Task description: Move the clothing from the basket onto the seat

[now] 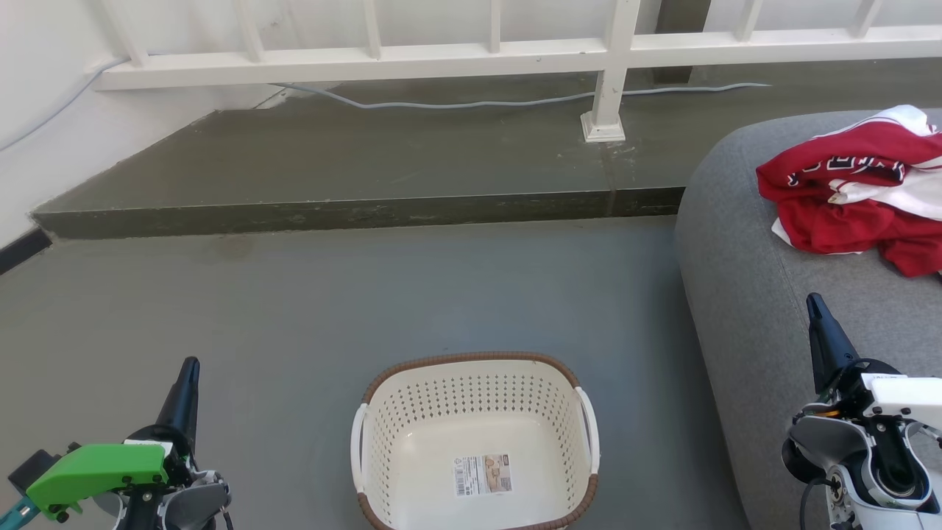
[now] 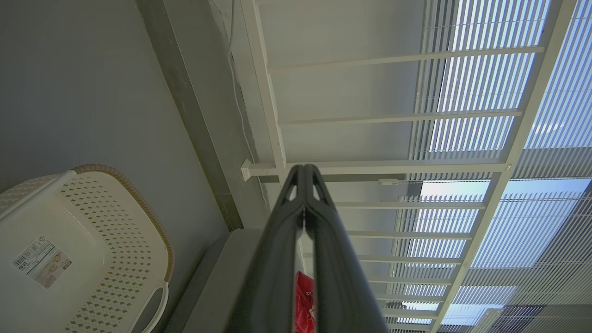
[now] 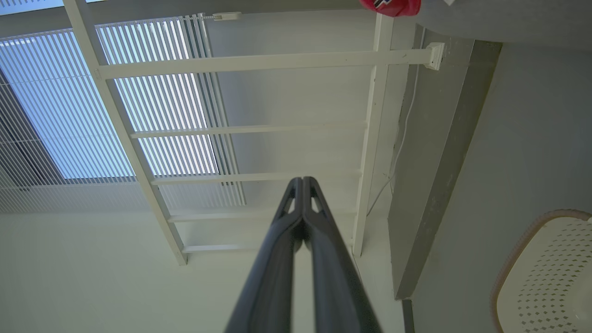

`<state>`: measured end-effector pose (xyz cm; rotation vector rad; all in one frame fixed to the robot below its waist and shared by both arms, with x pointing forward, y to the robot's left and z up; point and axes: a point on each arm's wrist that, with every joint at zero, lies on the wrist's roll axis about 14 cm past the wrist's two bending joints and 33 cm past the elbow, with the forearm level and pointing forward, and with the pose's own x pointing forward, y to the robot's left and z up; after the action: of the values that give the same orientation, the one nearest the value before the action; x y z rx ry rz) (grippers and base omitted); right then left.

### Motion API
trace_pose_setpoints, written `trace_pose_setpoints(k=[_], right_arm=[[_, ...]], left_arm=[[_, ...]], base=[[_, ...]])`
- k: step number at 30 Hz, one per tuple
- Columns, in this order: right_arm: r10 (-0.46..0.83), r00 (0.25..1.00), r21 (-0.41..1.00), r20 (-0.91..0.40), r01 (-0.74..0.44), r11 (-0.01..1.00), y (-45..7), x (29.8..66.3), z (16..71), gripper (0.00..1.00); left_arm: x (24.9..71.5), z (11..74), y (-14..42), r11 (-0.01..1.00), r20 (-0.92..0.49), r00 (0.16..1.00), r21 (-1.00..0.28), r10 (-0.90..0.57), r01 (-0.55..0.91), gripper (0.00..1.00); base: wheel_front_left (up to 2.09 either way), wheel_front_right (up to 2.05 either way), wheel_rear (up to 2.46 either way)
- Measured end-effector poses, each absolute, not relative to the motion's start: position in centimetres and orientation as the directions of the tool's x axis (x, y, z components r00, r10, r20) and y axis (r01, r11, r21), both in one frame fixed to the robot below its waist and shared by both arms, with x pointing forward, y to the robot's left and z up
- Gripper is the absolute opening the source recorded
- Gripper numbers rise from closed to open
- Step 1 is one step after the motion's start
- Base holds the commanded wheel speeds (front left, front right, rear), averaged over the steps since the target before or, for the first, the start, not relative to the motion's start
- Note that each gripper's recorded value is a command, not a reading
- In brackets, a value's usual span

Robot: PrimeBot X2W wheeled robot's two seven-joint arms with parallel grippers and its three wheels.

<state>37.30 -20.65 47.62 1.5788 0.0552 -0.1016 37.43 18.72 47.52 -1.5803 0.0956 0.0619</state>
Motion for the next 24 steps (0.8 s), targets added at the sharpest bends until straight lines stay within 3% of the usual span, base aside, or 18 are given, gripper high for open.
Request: trace_pose_setpoints(k=[24], right_arm=[[-0.029, 0.995, 0.995, -0.100, 0.099, -0.011, -20.65, 37.30, 47.61, 0.00]], left_arm=[[37.44, 47.56, 18.73, -0.012, -0.098, 0.995, -0.995, -0.020, -0.099, 0.00]], base=[[0.00, 0.00, 0.00]])
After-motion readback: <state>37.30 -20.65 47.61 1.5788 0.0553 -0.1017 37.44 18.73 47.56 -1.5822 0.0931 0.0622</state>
